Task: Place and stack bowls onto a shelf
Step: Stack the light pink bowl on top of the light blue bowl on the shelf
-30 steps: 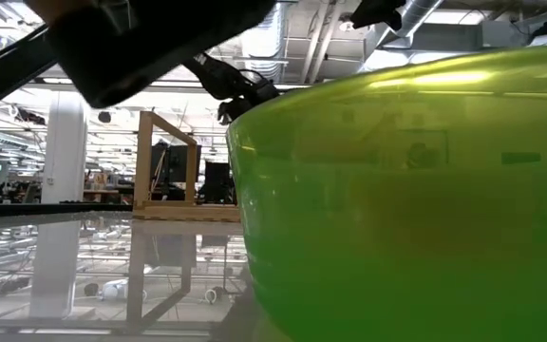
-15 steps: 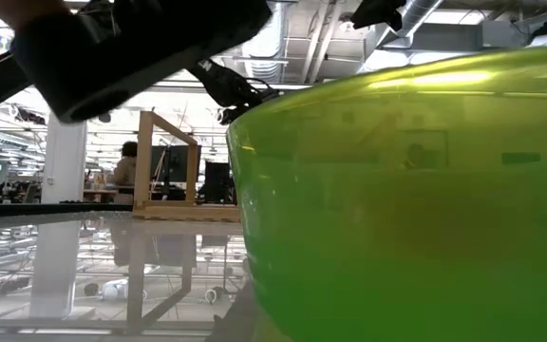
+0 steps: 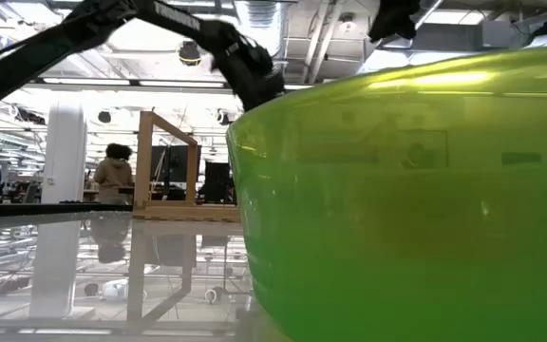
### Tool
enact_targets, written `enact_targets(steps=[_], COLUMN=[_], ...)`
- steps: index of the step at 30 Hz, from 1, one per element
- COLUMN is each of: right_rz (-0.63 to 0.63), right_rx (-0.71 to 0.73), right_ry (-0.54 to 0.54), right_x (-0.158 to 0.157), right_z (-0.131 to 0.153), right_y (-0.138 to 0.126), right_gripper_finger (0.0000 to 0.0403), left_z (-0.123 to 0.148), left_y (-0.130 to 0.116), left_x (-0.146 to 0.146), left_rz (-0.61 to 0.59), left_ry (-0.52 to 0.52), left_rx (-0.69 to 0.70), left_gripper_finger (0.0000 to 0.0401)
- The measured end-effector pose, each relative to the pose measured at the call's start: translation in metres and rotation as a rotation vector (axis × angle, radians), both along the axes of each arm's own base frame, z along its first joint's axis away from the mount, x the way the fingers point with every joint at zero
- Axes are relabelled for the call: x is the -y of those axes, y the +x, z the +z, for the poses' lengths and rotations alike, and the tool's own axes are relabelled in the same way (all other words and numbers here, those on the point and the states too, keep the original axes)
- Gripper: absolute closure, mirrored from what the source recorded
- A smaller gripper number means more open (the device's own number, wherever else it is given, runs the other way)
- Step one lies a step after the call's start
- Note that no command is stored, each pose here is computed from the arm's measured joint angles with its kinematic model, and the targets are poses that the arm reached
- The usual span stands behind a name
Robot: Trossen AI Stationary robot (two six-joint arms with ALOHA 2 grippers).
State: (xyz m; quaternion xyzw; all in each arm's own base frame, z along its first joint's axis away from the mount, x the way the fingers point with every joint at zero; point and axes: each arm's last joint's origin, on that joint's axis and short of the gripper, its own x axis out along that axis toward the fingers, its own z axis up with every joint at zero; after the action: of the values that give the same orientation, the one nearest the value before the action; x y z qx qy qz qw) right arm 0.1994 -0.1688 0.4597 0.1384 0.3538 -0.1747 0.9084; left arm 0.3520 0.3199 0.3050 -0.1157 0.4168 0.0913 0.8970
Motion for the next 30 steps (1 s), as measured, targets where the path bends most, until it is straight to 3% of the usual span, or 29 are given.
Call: enact_targets(steps=[4,6,17,26,30], right_rz=[0.028,0.046,0.126,0.1,0.091], right_rx=[-0.119,-0.138,-0.152,-0.178,-0.196], right_ry=[0.11,0.13,0.125,0.17,0.18], right_x=[-0.01,-0.016,-0.03,-0.032,-0.032], right_z=[-0.011,-0.013,-0.015,-0.016,-0.017], right_y=[-0.002,0.0,0.012,0.01,0.008], right_gripper_finger=[0.0284,0.0284,0.0284,0.0284,0.0284], left_z=[0.047,0.059,0.061,0.06,0.049], left_y=[-0.016,-0.017,0.024,0.051,0.061], left_x=[0.023,0.041,0.165,0.231,0.253], left_rz=[-0.156,-0.225,-0.516,-0.512,-0.508], left_ry=[-0.106,-0.133,-0.166,-0.093,-0.113], left_rx=[0.172,0.192,-0.054,-0.118,-0.135], left_gripper_finger=[0.0202,0.0202,0.0203,0.0203,0.0203])
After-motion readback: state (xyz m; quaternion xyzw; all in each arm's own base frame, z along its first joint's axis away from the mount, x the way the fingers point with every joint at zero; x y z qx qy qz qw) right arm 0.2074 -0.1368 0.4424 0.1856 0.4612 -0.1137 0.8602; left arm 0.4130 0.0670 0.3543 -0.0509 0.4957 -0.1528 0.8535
